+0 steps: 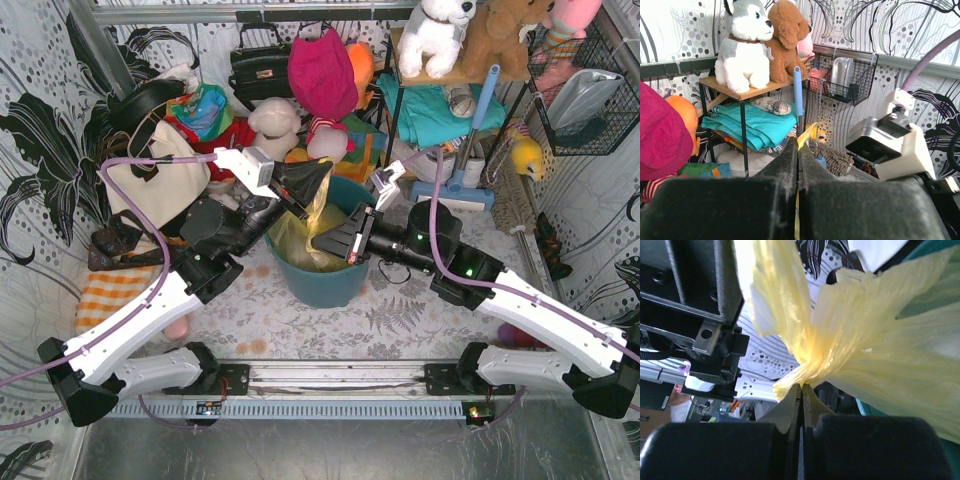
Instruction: Tie the trash bag
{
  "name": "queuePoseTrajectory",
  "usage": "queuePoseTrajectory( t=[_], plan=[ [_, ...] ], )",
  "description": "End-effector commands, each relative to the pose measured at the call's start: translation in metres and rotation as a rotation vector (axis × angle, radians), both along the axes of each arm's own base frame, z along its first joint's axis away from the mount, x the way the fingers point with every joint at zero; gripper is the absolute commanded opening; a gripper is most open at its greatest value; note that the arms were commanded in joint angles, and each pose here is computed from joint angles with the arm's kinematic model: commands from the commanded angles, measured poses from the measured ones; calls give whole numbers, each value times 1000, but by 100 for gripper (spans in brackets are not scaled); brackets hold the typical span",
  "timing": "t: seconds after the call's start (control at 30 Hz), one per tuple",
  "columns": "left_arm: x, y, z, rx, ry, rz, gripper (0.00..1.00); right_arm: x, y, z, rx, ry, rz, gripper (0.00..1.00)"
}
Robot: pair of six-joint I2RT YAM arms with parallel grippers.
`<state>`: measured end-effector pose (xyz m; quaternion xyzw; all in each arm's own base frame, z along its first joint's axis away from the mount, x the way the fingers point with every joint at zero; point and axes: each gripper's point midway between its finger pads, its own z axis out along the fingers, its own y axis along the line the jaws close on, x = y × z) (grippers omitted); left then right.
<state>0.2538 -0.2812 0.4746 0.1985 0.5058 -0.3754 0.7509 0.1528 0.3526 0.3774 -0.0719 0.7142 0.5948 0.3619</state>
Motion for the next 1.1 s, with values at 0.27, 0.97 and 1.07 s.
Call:
queuePoseTrajectory(
  t=[0.27, 0.97, 1.07],
  plan=[
    [-7, 9, 11, -35, -20, -3, 0, 23, 28, 5, -19, -323, -252, 0],
    [-32, -9, 7, 52, -53, -155, 0, 87, -22, -23, -144, -377, -741, 0],
    [-32, -10, 7, 52, -55, -163, 0, 90, -25, -14, -108, -402, -778, 0]
  ],
)
